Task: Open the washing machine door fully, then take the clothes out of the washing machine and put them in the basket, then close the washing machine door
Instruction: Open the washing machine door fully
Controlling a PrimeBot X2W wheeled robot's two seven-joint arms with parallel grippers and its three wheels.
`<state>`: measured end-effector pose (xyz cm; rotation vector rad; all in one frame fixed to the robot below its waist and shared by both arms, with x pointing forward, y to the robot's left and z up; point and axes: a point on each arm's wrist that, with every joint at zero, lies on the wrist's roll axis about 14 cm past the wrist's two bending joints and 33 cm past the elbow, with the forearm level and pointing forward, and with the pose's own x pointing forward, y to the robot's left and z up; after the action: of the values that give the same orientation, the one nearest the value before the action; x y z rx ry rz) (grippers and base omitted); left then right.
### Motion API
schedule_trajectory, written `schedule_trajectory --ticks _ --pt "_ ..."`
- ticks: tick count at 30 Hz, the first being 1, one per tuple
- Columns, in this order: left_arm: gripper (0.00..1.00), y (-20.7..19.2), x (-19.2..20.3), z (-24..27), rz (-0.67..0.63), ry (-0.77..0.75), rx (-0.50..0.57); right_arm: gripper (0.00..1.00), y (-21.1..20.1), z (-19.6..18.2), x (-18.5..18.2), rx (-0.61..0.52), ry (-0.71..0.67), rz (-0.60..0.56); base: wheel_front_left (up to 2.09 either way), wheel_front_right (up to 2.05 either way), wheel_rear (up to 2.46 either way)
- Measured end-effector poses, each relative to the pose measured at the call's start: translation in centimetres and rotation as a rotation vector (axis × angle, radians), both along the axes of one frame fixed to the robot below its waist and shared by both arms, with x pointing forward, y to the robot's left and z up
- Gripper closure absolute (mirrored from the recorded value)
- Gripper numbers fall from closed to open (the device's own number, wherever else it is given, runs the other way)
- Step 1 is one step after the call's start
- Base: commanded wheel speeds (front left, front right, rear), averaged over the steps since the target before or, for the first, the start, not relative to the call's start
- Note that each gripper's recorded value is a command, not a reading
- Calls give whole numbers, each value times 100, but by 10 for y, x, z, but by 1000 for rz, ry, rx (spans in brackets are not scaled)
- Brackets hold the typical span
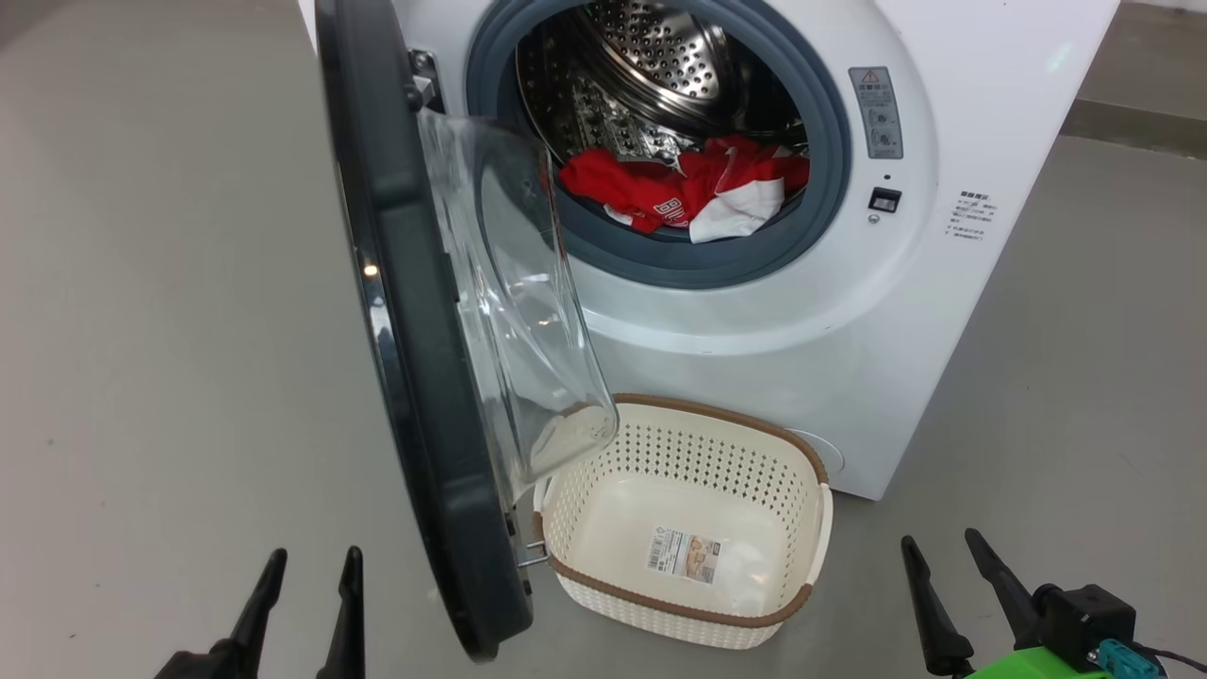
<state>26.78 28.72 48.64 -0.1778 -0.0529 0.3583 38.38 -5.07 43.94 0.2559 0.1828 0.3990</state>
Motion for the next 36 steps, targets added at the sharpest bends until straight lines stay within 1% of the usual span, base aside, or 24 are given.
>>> schedule_trajectory --ticks 13,14,15,16,21,25,28,32,36 --pt "0 -1 0 1 -3 -6 0 0 -3 2 0 -11 -10 -13 0 0 0" --pt "26 -1 0 1 -3 -7 0 0 -3 2 0 -10 -10 -13 0 0 0" --pt "69 -1 -1 1 -3 -7 -1 0 -3 3 0 -10 -11 -13 0 0 0" --pt "100 -1 -1 1 -1 -8 -2 0 -3 3 0 -10 -12 -12 0 0 0" --pt "100 3 -2 5 13 -27 -16 0 -2 4 0 -10 -17 -11 0 0 0" --pt "100 13 -3 24 44 -89 -10 0 -1 5 0 -7 -19 -9 0 0 0" --pt "100 20 -1 54 57 -176 25 0 0 5 0 -6 -19 -8 0 0 0" --pt "100 23 1 112 62 -347 85 0 0 6 0 -6 -21 -8 0 0 0" --pt "100 9 -3 163 31 -500 140 0 0 8 1 -6 -28 -8 0 0 0"
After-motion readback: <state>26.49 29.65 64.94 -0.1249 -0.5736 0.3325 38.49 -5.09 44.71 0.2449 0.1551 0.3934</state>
